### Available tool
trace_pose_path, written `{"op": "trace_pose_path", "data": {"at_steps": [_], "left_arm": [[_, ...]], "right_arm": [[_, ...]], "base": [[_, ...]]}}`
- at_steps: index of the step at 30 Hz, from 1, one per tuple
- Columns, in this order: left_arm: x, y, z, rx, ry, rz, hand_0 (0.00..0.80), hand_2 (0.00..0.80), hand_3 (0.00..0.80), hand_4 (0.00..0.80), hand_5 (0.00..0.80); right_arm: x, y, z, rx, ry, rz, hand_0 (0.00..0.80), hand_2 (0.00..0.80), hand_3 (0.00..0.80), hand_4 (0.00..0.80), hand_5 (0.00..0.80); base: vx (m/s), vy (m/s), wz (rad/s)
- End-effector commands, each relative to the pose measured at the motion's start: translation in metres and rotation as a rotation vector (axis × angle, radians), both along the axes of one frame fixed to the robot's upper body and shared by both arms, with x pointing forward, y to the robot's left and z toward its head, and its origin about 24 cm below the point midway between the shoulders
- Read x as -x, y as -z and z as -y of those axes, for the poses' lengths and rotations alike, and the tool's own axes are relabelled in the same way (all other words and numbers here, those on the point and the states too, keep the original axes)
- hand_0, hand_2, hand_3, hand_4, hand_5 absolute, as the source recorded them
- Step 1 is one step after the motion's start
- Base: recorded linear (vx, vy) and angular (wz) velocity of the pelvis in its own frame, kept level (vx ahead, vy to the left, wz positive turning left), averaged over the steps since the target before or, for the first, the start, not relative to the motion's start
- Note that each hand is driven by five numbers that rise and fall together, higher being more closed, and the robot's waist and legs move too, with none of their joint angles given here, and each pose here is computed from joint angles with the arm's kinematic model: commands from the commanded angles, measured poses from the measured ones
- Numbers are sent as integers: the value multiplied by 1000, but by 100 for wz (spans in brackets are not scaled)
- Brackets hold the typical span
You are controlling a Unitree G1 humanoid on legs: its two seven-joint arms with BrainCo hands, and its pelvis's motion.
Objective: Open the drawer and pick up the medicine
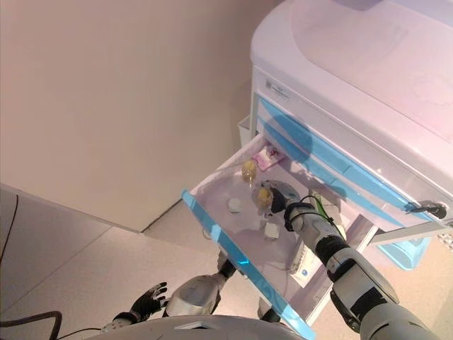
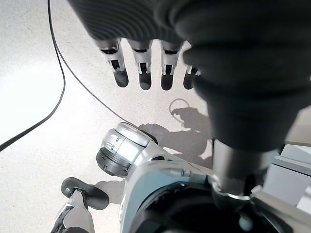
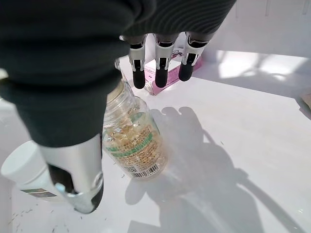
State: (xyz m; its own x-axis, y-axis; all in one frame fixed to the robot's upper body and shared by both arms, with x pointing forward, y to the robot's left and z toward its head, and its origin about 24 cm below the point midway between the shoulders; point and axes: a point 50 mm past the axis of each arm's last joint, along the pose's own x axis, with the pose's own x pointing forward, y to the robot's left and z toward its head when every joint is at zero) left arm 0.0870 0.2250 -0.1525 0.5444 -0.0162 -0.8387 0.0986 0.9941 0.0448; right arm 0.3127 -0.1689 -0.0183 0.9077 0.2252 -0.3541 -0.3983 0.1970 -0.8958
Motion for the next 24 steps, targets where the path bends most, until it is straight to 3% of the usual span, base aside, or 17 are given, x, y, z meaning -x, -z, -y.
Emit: {"op": "trace_pose_path", "data": {"at_steps": [1, 24], "left_arm": [[2, 0, 3, -15, 86, -2, 0, 0, 0, 0, 0], [3, -1, 0, -11, 90, -5, 0, 0, 0, 0, 0]], "right_arm": [[-18, -23, -11, -6, -43, 83, 0, 0, 0, 0, 0], [-20, -29, -13, -25, -42, 106, 0, 0, 0, 0, 0]], "base": [[0, 0, 0], [0, 0, 0]]}}
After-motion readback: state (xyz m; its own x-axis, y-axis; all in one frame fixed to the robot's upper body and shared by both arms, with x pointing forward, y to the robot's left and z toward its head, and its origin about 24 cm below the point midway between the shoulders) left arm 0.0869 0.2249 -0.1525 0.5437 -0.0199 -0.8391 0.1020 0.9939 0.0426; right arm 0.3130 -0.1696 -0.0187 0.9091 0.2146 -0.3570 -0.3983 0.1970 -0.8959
